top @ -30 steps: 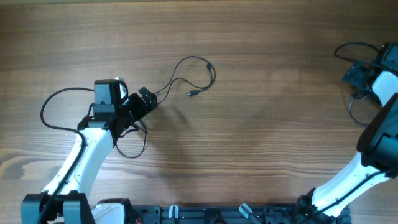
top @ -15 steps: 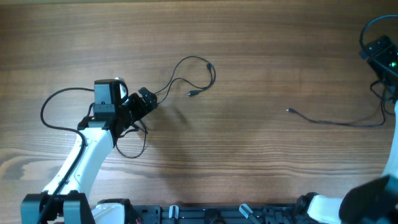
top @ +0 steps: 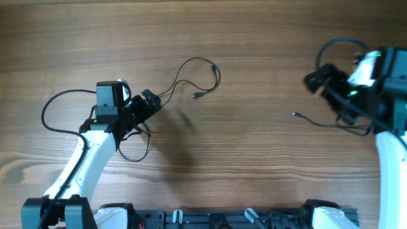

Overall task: Untangle cables
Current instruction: 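Bring the right gripper back toward center and hold above the table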

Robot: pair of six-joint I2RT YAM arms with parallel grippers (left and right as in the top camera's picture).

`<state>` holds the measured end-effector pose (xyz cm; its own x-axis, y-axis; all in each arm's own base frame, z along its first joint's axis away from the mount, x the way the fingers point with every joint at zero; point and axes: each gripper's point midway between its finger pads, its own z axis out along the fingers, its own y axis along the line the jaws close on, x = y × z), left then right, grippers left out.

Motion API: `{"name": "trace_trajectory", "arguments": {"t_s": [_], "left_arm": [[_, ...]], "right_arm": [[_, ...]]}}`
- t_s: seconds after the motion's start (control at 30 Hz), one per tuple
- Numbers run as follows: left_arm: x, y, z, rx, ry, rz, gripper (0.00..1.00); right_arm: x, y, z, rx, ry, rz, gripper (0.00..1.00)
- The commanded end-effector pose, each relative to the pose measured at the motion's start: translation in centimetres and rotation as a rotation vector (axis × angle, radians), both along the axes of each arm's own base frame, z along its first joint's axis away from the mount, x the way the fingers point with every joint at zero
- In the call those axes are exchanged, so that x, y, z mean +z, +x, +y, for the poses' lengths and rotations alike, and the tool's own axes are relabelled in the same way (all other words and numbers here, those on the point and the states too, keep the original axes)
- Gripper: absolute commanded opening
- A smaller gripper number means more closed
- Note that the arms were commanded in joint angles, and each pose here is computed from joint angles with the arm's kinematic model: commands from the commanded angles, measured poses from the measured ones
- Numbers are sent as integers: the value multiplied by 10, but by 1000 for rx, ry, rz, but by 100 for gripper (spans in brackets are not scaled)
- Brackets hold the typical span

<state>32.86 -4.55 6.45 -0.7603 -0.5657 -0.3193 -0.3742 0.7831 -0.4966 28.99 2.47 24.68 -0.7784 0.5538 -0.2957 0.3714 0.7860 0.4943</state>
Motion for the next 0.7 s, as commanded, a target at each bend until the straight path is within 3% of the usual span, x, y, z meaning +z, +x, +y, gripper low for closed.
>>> {"name": "trace_trajectory", "arguments": {"t_s": [0.0,0.17,0.67], "left_arm": [[-2,-1,0,-4,8,2,100],[-2,-1,0,-4,8,2,100],[-2,-1,0,-4,8,2,100]], "right_arm": [[7,-16,44,101,49,5,100],[7,-36,94,278,61,22,100],[21,-77,140,407,16,-31,100]]}}
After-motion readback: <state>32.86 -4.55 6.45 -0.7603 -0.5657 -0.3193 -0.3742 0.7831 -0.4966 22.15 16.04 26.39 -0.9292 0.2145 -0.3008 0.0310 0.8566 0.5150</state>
